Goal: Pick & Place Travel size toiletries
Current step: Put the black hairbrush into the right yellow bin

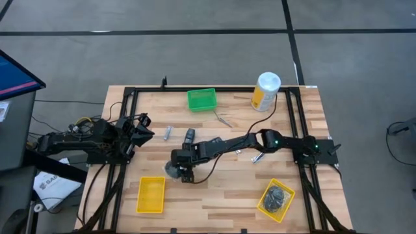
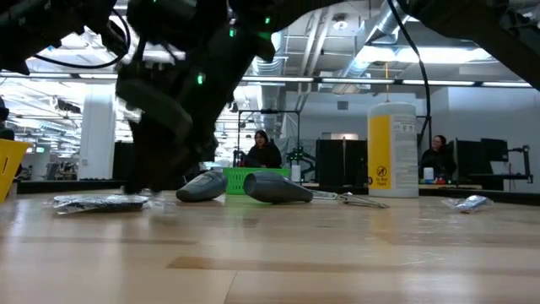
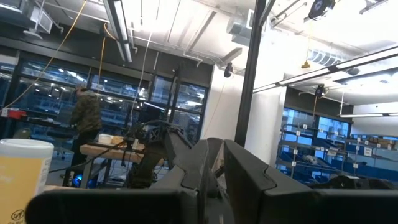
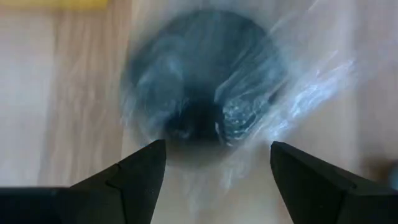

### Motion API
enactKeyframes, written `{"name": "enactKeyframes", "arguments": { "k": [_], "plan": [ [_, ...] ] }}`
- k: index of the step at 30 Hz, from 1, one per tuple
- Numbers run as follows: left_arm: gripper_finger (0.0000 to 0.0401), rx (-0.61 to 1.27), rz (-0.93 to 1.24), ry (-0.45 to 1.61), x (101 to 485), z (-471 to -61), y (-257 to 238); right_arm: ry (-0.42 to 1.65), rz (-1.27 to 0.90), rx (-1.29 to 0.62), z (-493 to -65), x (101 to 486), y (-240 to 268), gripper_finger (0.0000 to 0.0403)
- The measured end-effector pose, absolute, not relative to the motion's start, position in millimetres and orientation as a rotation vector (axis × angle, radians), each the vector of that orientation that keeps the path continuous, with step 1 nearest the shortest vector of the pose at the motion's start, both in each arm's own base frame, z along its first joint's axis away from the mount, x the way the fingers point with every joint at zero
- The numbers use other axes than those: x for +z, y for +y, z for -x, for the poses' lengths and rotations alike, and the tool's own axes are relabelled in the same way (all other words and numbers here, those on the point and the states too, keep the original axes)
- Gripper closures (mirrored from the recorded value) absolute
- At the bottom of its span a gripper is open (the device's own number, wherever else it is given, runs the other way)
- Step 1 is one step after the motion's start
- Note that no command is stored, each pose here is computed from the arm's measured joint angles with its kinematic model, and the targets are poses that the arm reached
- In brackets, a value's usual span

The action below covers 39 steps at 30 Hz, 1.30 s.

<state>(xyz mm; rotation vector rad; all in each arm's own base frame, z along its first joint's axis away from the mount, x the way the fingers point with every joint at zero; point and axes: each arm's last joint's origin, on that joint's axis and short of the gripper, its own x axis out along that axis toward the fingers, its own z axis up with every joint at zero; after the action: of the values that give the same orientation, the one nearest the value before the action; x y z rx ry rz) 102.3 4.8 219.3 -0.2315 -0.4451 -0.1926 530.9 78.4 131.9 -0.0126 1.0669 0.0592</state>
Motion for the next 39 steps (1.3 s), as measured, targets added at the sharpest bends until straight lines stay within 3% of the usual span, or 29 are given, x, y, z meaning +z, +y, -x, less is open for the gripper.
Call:
{"name": "enactKeyframes", "arguments": {
  "k": [9,16,23,28,31,36,39],
  "plan": [
    [0.0358,-0.193,0.232,-0.445,219.3,-102.3,4.7,1.099,-0.011,0.028,-530.0,119.5,85.5,0.0146],
    [0.0358,-0.193,0.231,-0.446,219.4,-102.2,4.7,1.070,-0.029,0.038,-535.6,144.2,76.3,0.0182],
    [0.0361,-0.200,0.263,-0.444,219.5,-102.2,4.7,0.923,-0.035,0.056,-527.0,231.5,66.6,0.0194],
    [0.0392,-0.211,0.316,-0.430,223.6,-104.0,4.9,0.803,0.006,0.059,-487.9,321.7,63.8,0.0223],
    [0.0399,-0.199,0.334,-0.394,231.2,-109.6,5.7,0.709,0.050,0.029,-459.5,370.2,66.6,0.0265],
    [0.0401,-0.146,0.414,-0.194,248.2,-133.7,8.9,0.556,0.095,-0.029,-399.0,444.0,73.7,0.0378],
    [0.0401,-0.101,0.487,0.009,257.1,-153.6,10.9,0.496,0.105,-0.097,-360.1,476.2,77.2,0.0388]
  ]
}}
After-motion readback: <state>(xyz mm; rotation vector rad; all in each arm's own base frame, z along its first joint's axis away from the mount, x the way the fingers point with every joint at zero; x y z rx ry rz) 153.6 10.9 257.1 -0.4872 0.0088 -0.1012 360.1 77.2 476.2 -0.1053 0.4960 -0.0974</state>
